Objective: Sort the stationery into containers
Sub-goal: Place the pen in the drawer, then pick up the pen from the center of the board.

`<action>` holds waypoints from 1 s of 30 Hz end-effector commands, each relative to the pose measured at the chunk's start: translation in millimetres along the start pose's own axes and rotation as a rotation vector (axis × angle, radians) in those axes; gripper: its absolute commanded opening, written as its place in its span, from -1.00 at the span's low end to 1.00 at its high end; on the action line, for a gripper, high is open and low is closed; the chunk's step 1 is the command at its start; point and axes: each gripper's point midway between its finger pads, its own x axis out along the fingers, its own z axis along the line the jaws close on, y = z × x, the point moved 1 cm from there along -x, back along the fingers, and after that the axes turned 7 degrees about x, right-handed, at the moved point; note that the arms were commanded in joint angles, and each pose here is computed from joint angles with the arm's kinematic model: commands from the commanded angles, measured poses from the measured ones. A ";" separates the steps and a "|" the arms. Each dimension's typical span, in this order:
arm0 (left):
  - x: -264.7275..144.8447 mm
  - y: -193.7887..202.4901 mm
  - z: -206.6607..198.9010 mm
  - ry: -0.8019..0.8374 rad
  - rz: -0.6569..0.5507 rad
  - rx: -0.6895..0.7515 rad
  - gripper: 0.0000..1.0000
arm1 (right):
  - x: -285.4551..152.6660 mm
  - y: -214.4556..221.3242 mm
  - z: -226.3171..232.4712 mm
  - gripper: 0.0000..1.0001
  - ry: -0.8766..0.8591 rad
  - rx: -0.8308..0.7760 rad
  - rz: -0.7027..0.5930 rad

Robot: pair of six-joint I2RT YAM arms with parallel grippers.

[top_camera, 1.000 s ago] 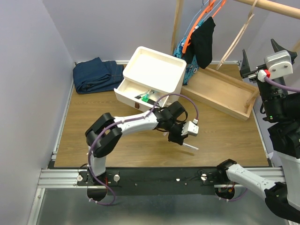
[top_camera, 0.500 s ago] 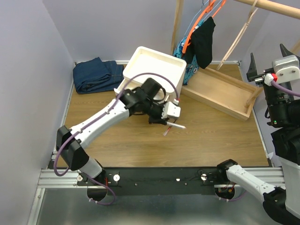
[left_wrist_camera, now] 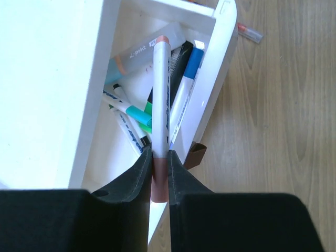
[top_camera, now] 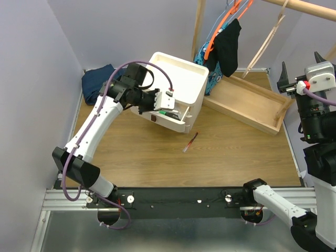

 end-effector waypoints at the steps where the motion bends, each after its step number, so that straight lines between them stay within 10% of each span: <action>1: 5.3 21.4 1.9 0.040 0.072 0.056 -0.81 | -1.1 -4.8 -0.5 0.53 -0.013 0.020 -0.010; 8: 11.6 27.0 22.8 -0.084 0.081 0.055 0.23 | -1.0 -1.0 1.9 0.53 -0.027 0.028 0.007; 20: -75.3 -38.8 48.9 -0.447 -0.069 0.029 0.54 | -17.9 9.8 25.6 0.54 -0.154 0.115 0.073; 30: -139.2 3.5 -22.5 -0.715 -0.006 -0.425 0.89 | -111.3 91.3 198.0 0.50 -1.126 0.208 0.284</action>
